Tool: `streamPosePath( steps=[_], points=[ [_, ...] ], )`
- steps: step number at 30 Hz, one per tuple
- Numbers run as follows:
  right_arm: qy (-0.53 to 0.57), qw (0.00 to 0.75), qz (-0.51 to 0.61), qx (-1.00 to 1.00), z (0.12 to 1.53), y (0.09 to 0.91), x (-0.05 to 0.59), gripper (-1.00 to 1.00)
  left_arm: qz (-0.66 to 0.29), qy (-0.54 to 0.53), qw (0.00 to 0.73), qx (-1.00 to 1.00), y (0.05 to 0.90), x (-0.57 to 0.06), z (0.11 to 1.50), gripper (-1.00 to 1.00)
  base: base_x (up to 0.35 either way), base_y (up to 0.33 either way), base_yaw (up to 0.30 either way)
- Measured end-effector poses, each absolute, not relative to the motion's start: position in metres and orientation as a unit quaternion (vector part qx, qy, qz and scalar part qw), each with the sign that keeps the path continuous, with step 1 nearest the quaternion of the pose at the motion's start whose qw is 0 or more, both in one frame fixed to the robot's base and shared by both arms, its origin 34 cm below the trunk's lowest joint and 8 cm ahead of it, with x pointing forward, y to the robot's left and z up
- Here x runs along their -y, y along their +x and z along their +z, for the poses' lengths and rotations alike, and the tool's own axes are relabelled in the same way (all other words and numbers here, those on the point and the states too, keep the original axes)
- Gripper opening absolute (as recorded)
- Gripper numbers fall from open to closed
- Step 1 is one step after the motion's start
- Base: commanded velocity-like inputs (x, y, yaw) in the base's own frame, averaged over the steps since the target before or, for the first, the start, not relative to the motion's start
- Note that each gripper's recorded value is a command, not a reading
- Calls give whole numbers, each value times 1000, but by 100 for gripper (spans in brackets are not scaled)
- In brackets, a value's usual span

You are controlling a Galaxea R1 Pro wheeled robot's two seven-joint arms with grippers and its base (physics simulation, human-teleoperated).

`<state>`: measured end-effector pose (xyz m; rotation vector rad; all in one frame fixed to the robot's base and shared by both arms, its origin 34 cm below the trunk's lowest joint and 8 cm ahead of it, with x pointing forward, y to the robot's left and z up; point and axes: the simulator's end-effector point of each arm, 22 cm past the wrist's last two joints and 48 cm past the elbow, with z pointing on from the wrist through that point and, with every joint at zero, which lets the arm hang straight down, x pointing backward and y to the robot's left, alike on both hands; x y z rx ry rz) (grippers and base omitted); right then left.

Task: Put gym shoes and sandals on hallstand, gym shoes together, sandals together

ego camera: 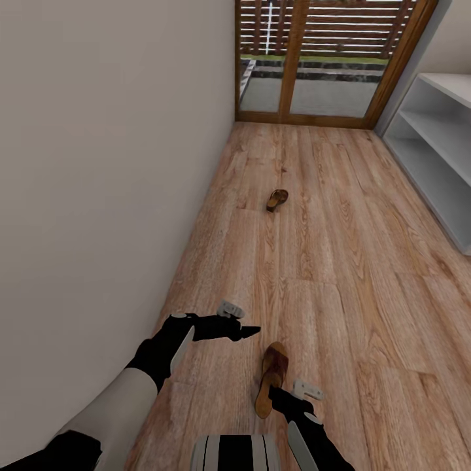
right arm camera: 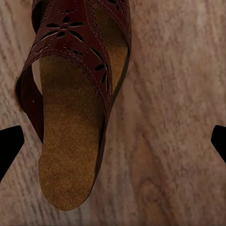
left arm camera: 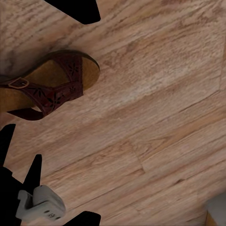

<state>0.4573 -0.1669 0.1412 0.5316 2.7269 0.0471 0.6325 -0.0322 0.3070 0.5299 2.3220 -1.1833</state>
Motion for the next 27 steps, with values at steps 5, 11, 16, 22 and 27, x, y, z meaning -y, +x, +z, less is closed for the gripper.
streamPosePath(
  steps=[5,11,16,22,27],
  points=[
    [188,180,17,-965,141,457,167,100,-432,193,238,-848,633,32,307,100,90,64,0],
    [188,180,17,-965,141,457,167,100,-431,193,238,-848,633,31,307,100,43,25,0],
    [188,180,17,-965,141,458,167,100,-431,194,239,-848,633,32,307,100,12,7,0],
    [188,180,16,-965,141,458,167,100,-430,196,240,-848,633,31,307,100,2,1,0],
    [188,181,17,-965,141,458,167,100,-430,195,240,-848,634,30,307,100,0,0,0]
  ],
)
